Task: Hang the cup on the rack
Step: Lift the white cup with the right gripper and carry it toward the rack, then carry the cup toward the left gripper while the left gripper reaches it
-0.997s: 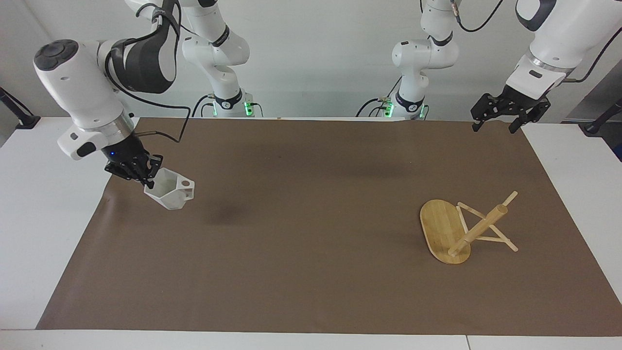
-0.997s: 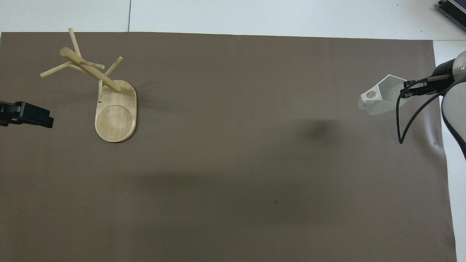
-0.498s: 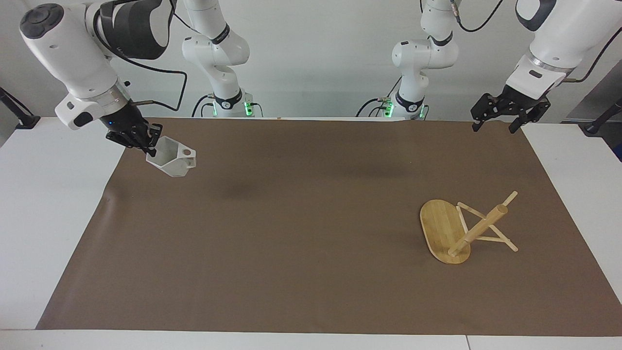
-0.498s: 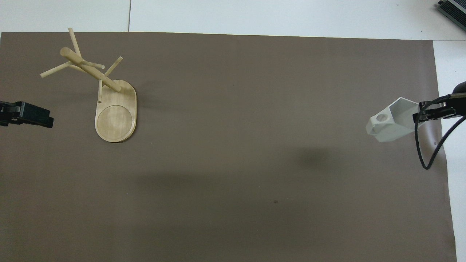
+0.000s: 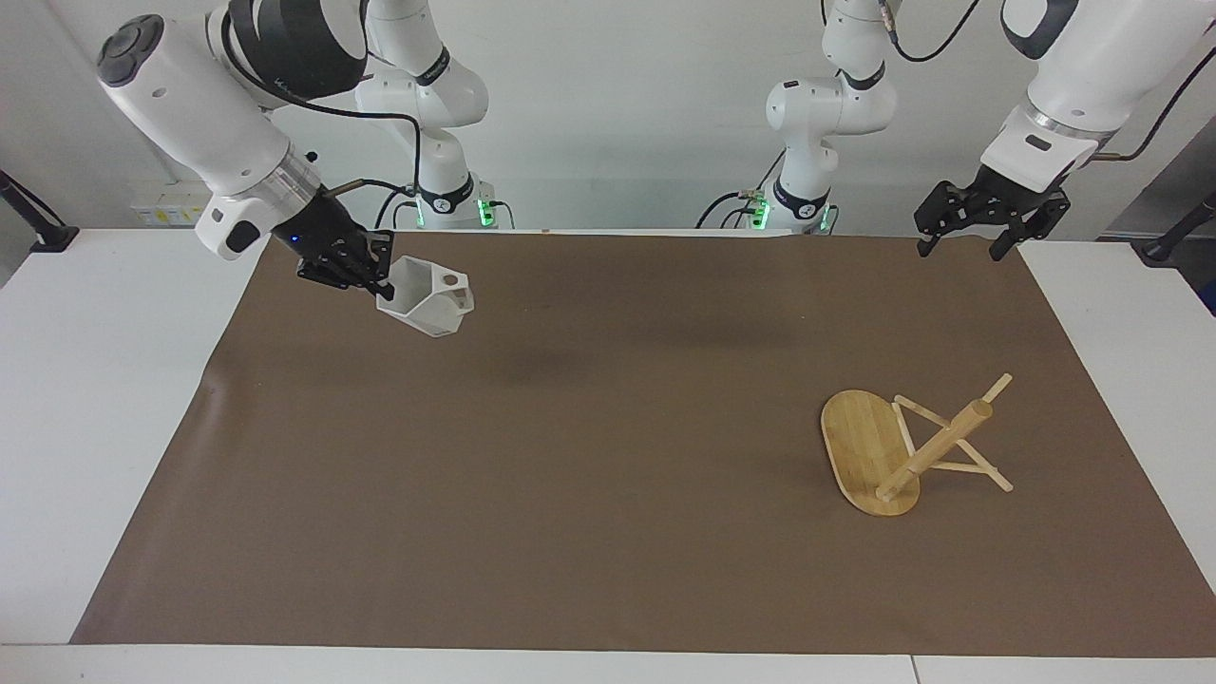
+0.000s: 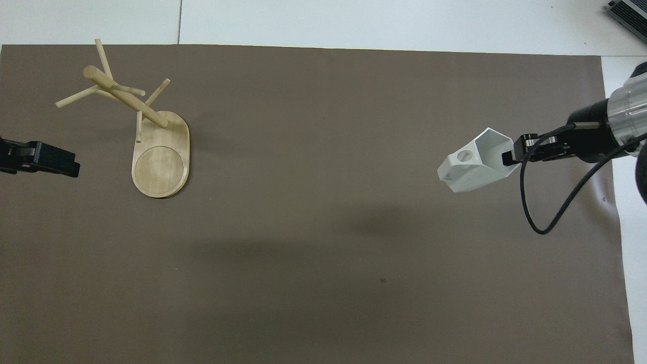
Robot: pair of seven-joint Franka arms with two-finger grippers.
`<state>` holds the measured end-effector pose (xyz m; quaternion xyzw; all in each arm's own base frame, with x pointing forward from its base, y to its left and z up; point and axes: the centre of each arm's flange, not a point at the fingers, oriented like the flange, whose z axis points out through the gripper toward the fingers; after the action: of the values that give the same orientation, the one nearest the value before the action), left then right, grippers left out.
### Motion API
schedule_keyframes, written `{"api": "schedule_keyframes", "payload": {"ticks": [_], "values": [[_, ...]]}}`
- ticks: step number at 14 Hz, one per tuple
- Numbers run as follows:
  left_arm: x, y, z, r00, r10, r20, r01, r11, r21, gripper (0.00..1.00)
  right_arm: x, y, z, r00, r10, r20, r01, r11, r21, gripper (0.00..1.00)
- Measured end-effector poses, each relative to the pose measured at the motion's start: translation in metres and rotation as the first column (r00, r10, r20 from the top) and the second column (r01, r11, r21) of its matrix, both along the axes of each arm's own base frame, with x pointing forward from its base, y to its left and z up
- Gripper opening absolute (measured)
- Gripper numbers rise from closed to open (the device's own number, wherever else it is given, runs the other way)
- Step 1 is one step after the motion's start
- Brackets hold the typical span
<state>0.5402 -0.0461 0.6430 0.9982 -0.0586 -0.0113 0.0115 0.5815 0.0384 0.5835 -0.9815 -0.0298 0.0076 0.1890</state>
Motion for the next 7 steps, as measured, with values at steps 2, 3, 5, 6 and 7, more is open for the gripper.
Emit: {"api": "schedule_keyframes", "payload": {"ticks": [2,3,5,6,7], "values": [[0.0,-0.003,0.0,1.0,-0.004,0.001,0.004,1.0,-0.003,1.0,0.002,0.022,0.003,1.0,-0.01,0.015,0.009,0.996,0.092,0.04],[0.0,-0.005,0.0,1.0,-0.008,0.001,0.008,1.0,-0.005,1.0,0.003,0.032,0.006,1.0,-0.025,0.016,0.022,0.991,0.131,0.04],[0.0,-0.011,0.001,1.0,-0.014,0.008,0.014,1.0,-0.015,1.0,0.005,0.056,0.012,0.998,-0.059,0.024,0.053,0.979,0.198,0.04],[0.001,-0.014,0.001,1.0,-0.01,0.013,0.01,0.999,-0.036,1.0,0.006,0.07,0.013,0.997,-0.079,0.026,0.071,0.97,0.233,0.04],[0.001,-0.017,0.001,1.0,0.0,0.016,0.001,0.998,-0.059,1.0,0.006,0.084,0.014,0.995,-0.1,0.025,0.09,0.959,0.27,0.04]]}}
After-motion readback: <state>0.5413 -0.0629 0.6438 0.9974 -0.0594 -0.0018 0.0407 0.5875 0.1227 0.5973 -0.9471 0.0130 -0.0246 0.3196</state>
